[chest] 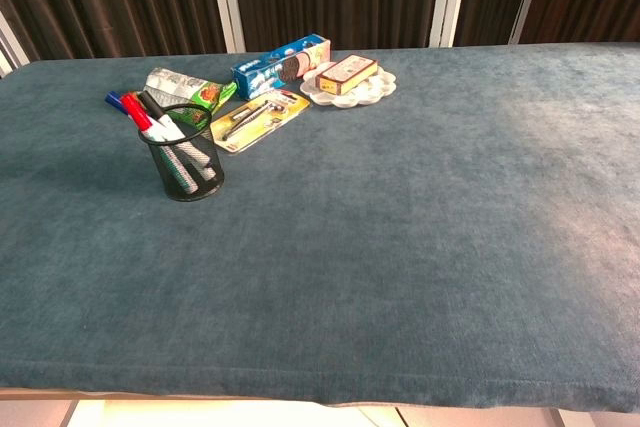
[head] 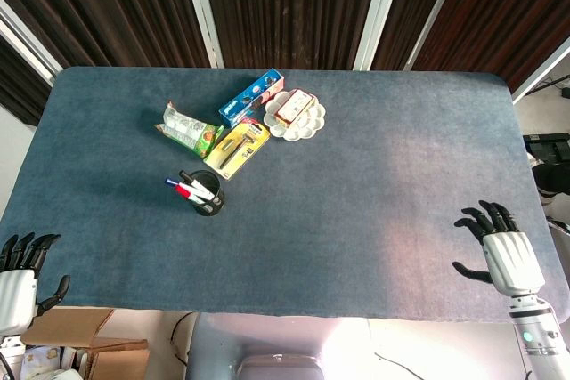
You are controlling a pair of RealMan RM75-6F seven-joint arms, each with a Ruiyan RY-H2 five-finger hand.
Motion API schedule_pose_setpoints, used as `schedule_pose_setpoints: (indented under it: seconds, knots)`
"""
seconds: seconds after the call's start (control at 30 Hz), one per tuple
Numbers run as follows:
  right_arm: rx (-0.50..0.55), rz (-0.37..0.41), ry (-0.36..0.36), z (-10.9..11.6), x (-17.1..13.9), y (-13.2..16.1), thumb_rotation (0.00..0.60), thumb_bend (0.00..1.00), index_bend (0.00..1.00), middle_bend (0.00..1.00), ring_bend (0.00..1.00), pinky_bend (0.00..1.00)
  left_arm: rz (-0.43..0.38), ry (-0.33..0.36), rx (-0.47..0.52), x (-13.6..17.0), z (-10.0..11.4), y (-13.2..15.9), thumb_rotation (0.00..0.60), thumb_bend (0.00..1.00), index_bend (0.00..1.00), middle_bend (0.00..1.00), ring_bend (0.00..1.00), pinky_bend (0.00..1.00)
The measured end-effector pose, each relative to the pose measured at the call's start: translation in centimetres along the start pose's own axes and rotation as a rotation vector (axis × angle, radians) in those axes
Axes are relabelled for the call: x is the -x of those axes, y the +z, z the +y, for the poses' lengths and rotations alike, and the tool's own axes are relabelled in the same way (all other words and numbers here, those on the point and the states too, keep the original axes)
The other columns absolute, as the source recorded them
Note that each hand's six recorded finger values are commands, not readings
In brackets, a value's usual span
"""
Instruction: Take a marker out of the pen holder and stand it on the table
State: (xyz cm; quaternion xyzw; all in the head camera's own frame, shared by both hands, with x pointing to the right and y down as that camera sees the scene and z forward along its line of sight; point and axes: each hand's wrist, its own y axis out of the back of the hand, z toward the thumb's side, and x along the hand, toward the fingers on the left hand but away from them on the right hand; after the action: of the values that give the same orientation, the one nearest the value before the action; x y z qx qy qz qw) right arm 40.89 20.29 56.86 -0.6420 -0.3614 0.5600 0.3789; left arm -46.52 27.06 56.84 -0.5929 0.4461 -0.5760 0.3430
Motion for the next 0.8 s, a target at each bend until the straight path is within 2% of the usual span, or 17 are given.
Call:
schedule_pose_setpoints:
  seconds: [0.2,0.4,0.63,0.73,0.8]
  knots:
    - [0.001,0.001,-0.002,0.0,-0.1,0.0,0.6,0.21,0.46,0.34,0.15,0.22,-0.027,-0.008,-0.004,-0.7,0.1,0.8,0.6,0.34,0.24,0.22,0.14,0.09]
    - [-0.001,0.002,-0.001,0.0,0.0,0.0,0.6,0.21,0.46,0.34,0.15,0.23,-0.125,0.013,0.021,-3.4,0.5,3.4,0.6,0.38,0.31,0.28,0.23,0.17]
    - [-0.002,0.0,-0.001,0.0,0.1,0.0,0.6,0.21,0.46,0.34,0.15,0.23,-0.287,-0.028,0.058,-9.8,-0.1,9.2,0.6,0.42,0.36,0.32,0.26,0.23]
    - [-0.001,-0.003,-0.002,0.0,0.0,0.0,0.6,0.21,0.46,0.34,0.15,0.23,-0.318,-0.047,0.064,-13.2,-0.5,11.6,0.6,0.42,0.35,0.31,0.25,0.24]
    - [0.001,-0.005,-0.003,0.0,0.0,-0.1,0.6,0.21,0.46,0.34,0.15,0.23,-0.308,-0.061,0.076,-15.0,-1.0,12.4,0.6,0.42,0.33,0.3,0.25,0.24]
